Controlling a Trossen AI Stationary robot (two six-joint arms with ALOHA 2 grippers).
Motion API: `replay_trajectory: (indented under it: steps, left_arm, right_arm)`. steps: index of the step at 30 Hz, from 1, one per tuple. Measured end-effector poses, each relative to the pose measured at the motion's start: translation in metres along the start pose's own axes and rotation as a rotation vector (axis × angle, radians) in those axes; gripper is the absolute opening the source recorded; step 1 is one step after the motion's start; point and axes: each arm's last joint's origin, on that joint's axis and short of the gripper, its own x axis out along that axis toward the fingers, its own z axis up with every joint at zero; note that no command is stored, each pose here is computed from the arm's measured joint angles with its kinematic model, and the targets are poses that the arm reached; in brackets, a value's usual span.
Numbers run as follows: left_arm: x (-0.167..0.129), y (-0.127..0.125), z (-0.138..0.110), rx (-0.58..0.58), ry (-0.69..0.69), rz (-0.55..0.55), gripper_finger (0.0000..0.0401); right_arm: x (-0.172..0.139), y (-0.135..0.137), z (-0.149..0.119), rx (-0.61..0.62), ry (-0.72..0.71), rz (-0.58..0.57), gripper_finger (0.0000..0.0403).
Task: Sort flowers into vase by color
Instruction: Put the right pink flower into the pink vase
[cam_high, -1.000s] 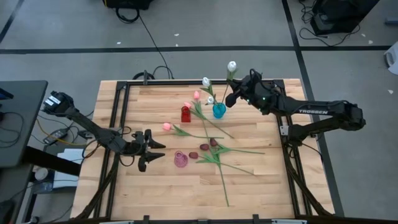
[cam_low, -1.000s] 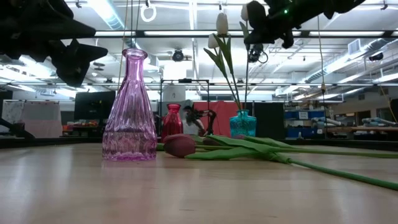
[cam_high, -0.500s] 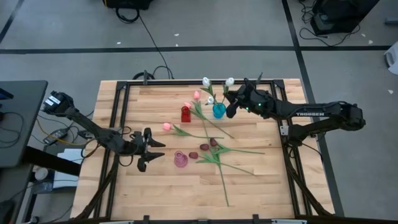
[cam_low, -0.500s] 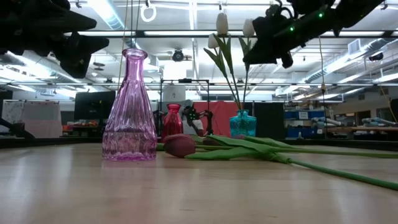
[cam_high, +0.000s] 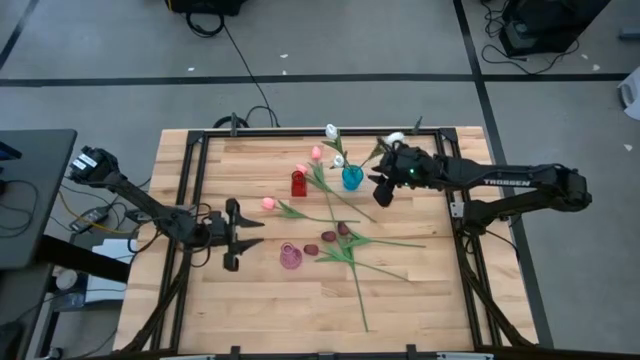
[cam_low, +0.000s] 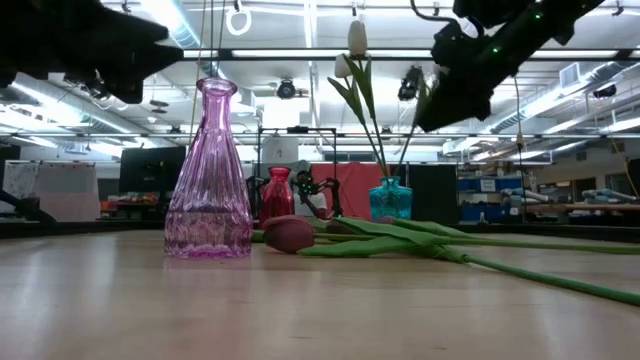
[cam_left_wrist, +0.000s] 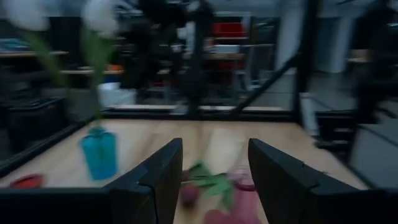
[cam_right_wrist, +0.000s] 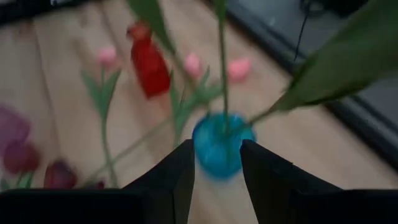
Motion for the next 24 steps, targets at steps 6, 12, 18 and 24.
replay_trajectory:
  steps: [6,12,18,24]
  left_arm:
    - [0.000,0.005,-0.001,-0.014,0.006,0.185,0.0188]
    - [-0.001,0.006,0.000,-0.122,-0.011,0.199,0.0188]
    - [-0.002,0.010,0.000,-0.188,-0.029,0.348,0.0188]
    - [-0.003,0.014,0.000,-0.215,-0.046,0.480,0.0188]
  right_arm:
    - [0.007,0.008,-0.029,-0.034,0.117,0.069,0.0142]
    - [0.011,0.025,-0.059,-0.020,0.185,0.228,0.0142]
    - [0.006,0.060,-0.085,-0.140,0.108,0.207,0.0142]
    - [0.019,0.098,-0.086,-0.112,-0.099,0.225,0.0142]
